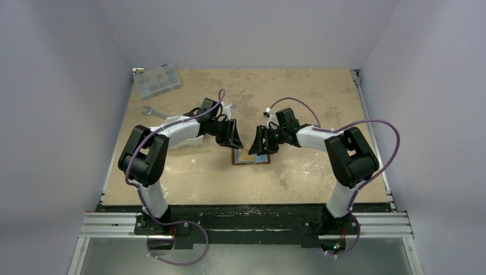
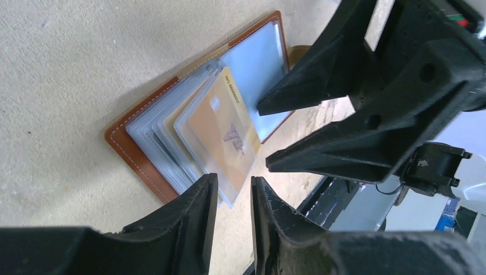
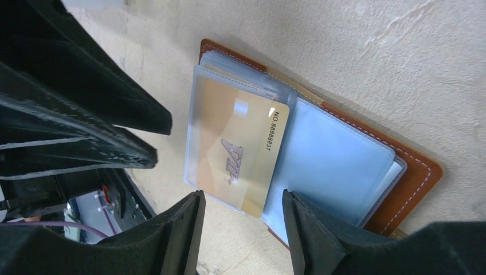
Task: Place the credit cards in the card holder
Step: Insert the credit card into the card holder.
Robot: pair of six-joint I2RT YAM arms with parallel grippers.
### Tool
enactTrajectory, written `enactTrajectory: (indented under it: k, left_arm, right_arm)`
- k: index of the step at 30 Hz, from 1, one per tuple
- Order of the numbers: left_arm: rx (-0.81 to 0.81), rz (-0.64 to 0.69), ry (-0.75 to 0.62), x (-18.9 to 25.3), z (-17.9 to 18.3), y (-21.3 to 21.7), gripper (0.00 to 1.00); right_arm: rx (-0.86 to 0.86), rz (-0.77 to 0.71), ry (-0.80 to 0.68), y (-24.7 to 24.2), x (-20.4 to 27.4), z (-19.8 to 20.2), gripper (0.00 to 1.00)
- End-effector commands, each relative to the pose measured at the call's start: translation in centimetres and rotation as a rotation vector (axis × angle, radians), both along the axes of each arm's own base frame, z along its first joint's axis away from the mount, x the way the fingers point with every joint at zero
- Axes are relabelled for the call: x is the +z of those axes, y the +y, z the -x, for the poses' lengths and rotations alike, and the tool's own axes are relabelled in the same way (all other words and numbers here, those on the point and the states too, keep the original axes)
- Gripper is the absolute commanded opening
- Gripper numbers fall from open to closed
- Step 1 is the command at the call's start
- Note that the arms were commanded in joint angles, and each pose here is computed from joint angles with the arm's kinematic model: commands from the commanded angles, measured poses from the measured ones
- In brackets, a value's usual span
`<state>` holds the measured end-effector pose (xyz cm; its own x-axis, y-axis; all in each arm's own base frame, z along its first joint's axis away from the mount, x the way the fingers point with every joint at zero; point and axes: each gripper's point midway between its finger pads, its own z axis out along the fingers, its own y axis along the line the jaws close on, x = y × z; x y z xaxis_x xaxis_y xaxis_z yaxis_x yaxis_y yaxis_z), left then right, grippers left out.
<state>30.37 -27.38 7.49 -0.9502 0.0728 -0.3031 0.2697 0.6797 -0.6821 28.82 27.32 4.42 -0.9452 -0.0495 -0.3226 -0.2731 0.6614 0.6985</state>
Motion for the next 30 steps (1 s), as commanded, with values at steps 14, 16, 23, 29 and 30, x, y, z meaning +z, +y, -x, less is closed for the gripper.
enactTrajectory:
  k: [14,16,23,29,30]
  left_arm:
    - [0.028,-0.119,0.055,-5.8,1.4,1.8,0.23]
    - [0.026,-0.118,0.058,-5.9,1.6,1.8,0.22]
    - [0.026,-0.097,0.042,-5.1,1.6,1.7,0.24]
    - [0.022,-0.077,0.014,-3.9,1.4,1.5,0.31]
    - [0.023,-0.076,0.006,-3.6,1.4,1.6,0.32]
  right_arm:
    - [0.036,-0.054,-0.040,2.6,1.3,-1.2,0.58]
    - [0.062,-0.070,-0.061,3.8,2.3,-0.9,0.58]
    - [0.084,-0.051,-0.110,5.1,3.9,-0.7,0.57]
    - [0.072,0.048,-0.109,3.4,2.0,-0.4,0.59]
    - [0.064,0.068,-0.118,2.9,1.8,-0.6,0.59]
